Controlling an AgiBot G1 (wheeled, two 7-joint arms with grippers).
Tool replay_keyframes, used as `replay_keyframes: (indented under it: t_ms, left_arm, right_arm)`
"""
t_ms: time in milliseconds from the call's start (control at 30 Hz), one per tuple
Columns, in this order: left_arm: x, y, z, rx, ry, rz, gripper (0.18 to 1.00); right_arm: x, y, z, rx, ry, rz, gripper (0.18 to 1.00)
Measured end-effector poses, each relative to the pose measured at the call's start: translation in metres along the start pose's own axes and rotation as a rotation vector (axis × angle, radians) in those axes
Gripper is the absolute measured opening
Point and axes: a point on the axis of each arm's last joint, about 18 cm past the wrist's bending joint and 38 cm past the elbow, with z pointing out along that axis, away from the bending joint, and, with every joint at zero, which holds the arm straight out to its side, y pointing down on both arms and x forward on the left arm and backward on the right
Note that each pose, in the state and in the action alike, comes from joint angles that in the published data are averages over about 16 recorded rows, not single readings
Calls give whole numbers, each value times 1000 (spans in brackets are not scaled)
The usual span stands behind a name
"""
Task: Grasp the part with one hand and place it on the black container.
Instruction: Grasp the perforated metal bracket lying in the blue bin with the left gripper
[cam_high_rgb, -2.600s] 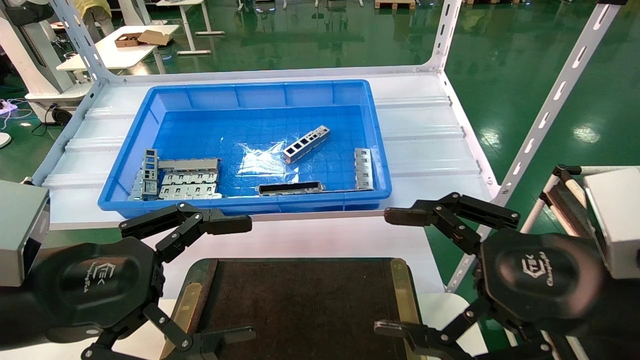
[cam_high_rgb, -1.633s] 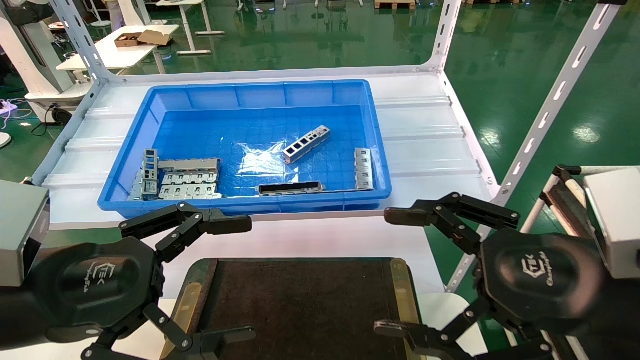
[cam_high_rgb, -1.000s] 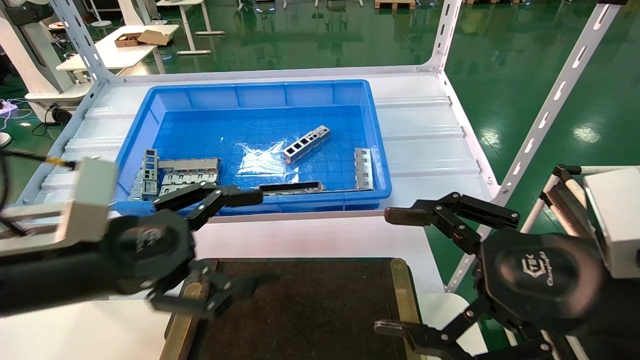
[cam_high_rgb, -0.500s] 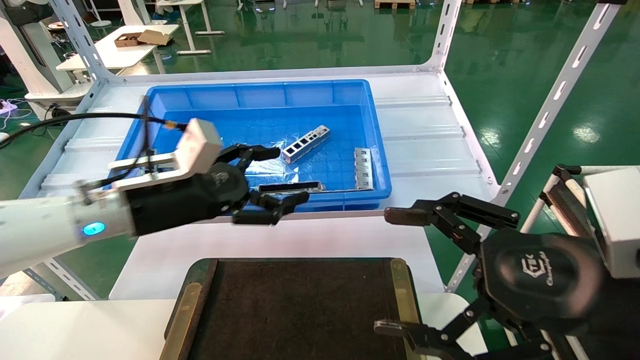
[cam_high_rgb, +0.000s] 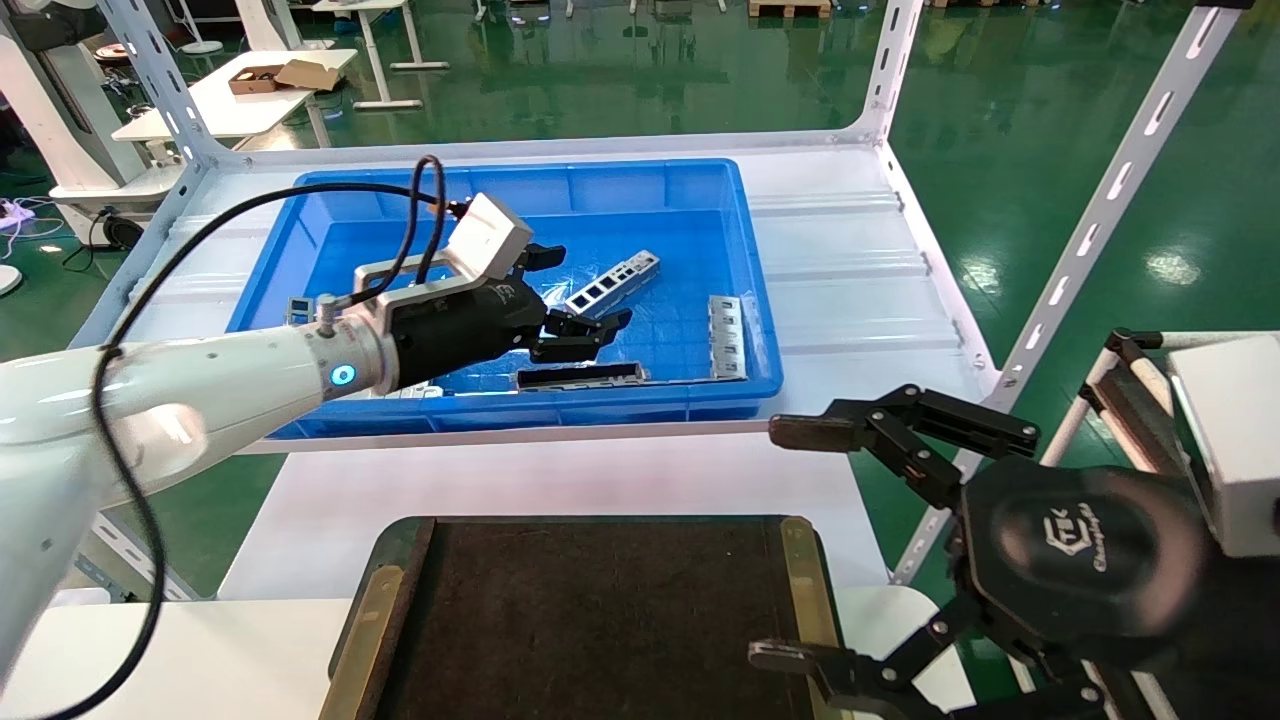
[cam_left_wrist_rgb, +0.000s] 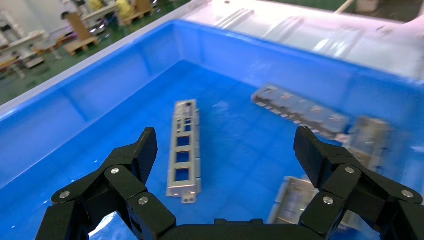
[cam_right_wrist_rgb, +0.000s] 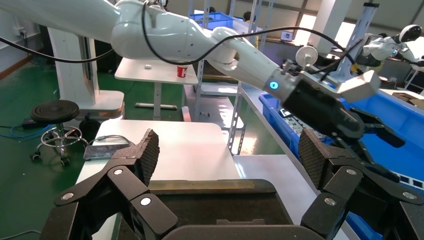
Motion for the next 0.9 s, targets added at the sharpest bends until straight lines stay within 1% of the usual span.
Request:
replay_keyframes:
  t_ms: [200,433,600,800,900]
  left_arm:
    - [-5,5,20,-57,-70,-14,1000]
    - [-6,13,31,-104,-123,-30,999]
    - [-5,18,34,-121,-140,-37,992]
    - [-1,23,35,-130,-139,-46,966]
    - [1,25,36,-134,-135,-51,944]
  right_arm:
    - [0,0,0,0,0,0,1001]
    - [0,0,0,0,0,0,998]
    - [0,0,0,0,0,0,991]
    - [0,0,0,0,0,0,963]
    - [0,0,0,0,0,0,930]
